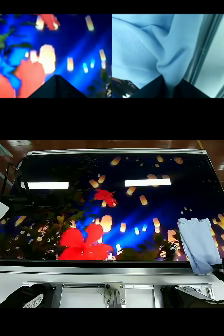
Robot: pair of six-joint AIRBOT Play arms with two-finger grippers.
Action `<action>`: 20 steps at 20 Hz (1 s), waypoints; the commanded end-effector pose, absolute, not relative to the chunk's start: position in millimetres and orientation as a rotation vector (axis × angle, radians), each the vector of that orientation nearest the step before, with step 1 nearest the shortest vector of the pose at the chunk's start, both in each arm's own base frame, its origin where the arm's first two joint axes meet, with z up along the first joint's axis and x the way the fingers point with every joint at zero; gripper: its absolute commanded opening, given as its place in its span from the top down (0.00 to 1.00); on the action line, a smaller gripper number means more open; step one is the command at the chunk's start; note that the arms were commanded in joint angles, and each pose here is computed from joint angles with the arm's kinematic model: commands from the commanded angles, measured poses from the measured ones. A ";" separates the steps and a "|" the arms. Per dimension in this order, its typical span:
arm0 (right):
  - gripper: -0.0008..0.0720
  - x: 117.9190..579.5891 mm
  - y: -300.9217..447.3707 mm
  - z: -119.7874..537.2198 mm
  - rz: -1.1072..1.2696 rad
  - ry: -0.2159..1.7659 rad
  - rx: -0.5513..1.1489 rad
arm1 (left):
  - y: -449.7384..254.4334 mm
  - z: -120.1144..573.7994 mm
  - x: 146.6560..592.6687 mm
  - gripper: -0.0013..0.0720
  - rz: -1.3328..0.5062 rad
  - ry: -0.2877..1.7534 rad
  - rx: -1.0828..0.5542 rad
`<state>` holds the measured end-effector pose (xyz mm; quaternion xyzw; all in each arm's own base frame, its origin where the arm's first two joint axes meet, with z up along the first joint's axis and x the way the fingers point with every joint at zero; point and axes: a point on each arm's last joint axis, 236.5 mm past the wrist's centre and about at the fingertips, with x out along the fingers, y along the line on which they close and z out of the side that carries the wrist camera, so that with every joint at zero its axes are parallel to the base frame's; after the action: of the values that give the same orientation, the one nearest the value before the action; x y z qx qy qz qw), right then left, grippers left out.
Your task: Fold the shirts.
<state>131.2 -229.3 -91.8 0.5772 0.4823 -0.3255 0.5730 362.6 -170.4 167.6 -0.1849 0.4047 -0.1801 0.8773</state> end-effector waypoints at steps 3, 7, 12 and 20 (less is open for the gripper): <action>0.16 114.9 -243.7 -53.9 -0.852 1.084 1.182 | -171.0 165.5 367.1 0.93 -0.376 0.837 -0.379; 0.16 162.4 -314.6 79.5 -0.896 0.619 0.894 | -171.8 163.2 380.7 0.93 -0.406 0.790 -0.295; 0.16 313.1 -214.2 212.8 -0.352 0.492 0.413 | -172.7 109.4 395.3 0.94 -0.406 1.007 -0.075; 0.16 339.5 -37.4 110.7 -0.076 1.056 0.338 | -179.8 78.4 405.2 0.01 -0.387 1.204 0.117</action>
<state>343.1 -79.9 130.0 0.1819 0.4439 -0.0620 0.8752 401.3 -183.9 86.7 0.0352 0.5476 -0.1900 0.8141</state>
